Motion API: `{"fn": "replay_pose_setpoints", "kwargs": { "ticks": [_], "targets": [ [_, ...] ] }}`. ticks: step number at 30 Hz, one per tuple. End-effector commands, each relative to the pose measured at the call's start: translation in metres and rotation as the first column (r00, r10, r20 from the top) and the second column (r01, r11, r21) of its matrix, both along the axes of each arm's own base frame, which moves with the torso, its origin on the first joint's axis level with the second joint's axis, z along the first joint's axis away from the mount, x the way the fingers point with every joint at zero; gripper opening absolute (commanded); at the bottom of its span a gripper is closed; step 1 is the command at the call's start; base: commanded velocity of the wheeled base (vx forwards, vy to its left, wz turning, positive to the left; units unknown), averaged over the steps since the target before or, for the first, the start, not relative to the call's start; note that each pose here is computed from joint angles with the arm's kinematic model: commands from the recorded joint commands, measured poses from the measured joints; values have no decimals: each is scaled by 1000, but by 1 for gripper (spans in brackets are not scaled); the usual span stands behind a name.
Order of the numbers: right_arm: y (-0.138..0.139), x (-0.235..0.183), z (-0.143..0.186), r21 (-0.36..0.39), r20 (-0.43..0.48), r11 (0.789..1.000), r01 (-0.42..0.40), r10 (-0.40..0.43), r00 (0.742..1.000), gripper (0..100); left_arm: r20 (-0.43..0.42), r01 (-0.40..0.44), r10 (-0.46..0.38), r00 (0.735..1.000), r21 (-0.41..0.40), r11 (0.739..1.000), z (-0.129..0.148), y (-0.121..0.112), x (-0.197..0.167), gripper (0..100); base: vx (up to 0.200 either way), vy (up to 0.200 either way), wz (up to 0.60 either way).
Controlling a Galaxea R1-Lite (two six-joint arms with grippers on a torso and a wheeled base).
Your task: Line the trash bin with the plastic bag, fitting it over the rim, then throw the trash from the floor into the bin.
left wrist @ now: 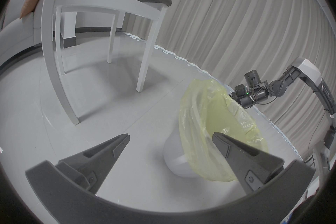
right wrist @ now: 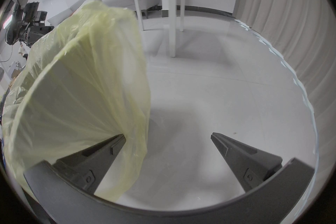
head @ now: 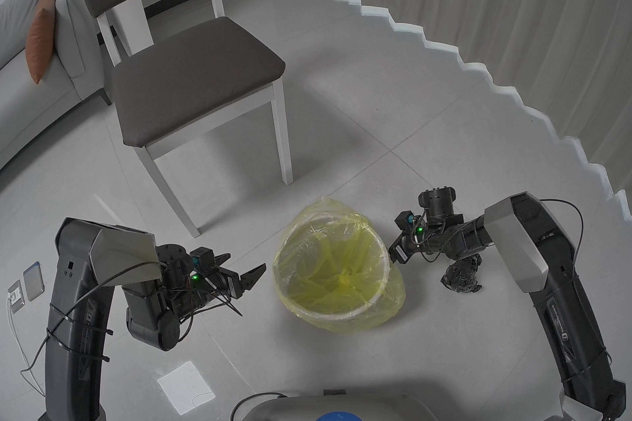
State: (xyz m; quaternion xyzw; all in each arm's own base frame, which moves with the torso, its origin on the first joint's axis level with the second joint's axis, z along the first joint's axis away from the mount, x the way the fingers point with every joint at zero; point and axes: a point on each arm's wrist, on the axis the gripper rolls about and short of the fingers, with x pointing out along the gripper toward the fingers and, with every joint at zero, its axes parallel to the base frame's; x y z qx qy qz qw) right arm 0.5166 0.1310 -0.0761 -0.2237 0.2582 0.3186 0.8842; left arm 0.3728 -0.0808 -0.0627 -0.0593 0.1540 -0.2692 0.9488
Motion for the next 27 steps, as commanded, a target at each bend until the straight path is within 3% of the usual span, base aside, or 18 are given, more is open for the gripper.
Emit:
{"fn": "replay_pose_setpoints", "kwargs": {
  "ticks": [1, 12, 27],
  "targets": [
    [4, 1, -16, 5, -22, 1000, 1, -1, 1000, 100, 10, 2, -2, 1000, -2, 1000, 0, -1, 0, 100, 0, 0, 0],
    [1, 1, -8, 4, -14, 1000, 4, -4, 1000, 100, 8, 0, 0, 1000, -2, 1000, 0, 0, 0, 100, 0, 0, 0],
    [-59, -12, 95, 9, 77, 995, 101, -101, 992, 100, 21, -2, 2, 1000, -5, 1000, 6, 0, 0, 100, 0, 0, 0]
  ]
}}
